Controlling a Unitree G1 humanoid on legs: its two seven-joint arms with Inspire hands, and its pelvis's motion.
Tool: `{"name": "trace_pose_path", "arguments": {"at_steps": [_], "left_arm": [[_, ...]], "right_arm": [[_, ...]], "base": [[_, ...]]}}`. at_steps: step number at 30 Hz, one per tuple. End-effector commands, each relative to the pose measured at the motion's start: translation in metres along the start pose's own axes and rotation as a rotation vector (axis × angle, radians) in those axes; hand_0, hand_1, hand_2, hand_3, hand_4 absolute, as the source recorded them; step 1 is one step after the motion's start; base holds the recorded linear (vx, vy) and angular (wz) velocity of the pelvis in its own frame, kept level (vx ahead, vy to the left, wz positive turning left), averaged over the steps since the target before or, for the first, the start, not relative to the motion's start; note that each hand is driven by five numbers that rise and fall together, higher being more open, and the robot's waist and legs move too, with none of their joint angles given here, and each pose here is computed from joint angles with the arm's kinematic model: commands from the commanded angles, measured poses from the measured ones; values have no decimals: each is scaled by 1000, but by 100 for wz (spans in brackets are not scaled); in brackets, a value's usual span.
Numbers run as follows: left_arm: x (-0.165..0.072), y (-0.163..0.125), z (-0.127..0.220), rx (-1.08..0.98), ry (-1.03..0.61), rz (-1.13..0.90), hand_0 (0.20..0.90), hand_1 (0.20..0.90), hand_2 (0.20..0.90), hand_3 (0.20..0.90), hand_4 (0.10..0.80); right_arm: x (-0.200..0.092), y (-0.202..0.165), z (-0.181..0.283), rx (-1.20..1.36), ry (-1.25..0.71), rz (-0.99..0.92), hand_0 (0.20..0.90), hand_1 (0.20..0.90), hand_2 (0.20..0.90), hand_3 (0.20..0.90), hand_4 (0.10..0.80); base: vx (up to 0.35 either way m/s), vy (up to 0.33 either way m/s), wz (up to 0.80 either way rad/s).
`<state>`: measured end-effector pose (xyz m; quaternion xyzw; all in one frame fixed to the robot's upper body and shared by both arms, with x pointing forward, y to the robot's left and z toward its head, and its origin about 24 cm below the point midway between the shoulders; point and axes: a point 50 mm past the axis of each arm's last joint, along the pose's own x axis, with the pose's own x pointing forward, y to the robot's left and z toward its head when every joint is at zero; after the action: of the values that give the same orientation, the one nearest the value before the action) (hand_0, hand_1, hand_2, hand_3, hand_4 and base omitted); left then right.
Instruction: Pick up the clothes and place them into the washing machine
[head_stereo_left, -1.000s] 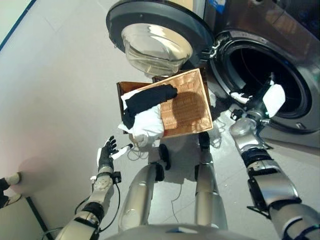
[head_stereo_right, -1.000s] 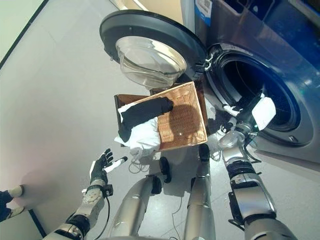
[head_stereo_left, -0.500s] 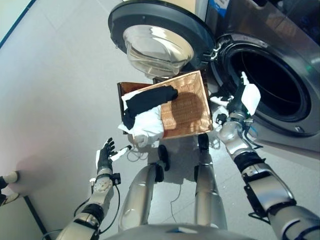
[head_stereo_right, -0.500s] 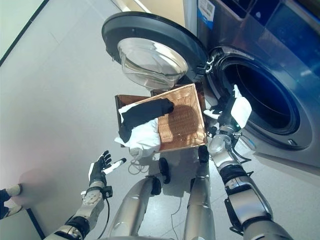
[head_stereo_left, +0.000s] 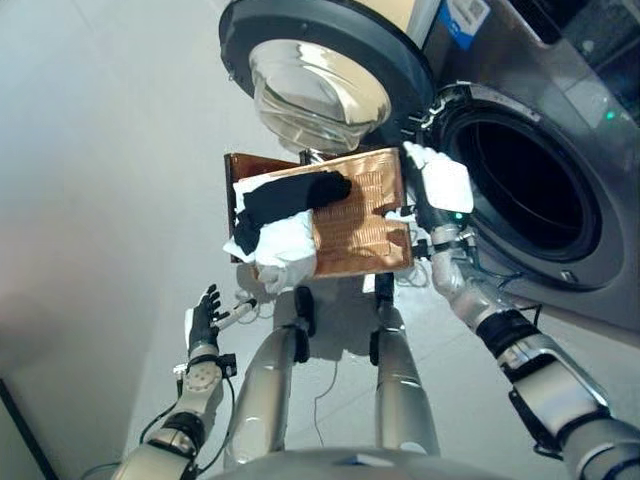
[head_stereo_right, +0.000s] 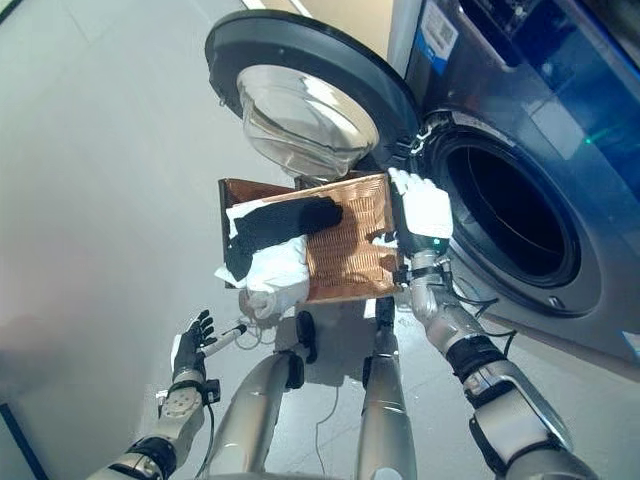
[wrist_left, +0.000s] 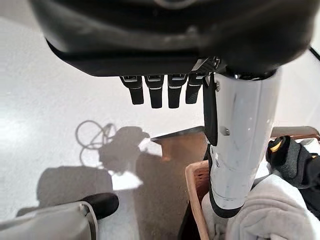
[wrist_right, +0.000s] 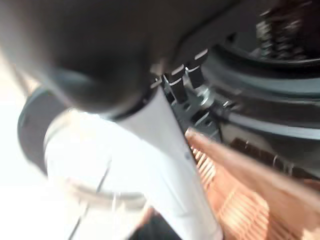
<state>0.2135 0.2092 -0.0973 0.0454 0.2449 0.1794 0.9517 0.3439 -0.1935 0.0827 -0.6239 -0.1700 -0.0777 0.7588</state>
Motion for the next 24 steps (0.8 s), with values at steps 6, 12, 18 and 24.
{"name": "trace_pose_path", "arguments": {"at_steps": [6, 12, 18, 24], "left_arm": [[11, 30, 22, -10, -107, 121, 900, 900, 900, 900, 800], [17, 35, 30, -19, -115, 168, 900, 900, 900, 900, 800], [21, 48, 32, -2, -93, 235, 900, 900, 900, 900, 800], [23, 58, 33, 3, -84, 277, 900, 900, 900, 900, 800]], "right_arm": [[43, -42, 38, -116, -221, -136, 900, 900, 900, 900, 800], [64, -52, 55, -161, -255, -152, 900, 900, 900, 900, 800], [77, -53, 82, -149, -307, -153, 900, 900, 900, 900, 800], [85, -54, 107, -129, -356, -149, 900, 900, 900, 900, 800]], "base": [[22, -19, 29], [11, 10, 13], [7, 0, 10], [-3, -1, 1]]}}
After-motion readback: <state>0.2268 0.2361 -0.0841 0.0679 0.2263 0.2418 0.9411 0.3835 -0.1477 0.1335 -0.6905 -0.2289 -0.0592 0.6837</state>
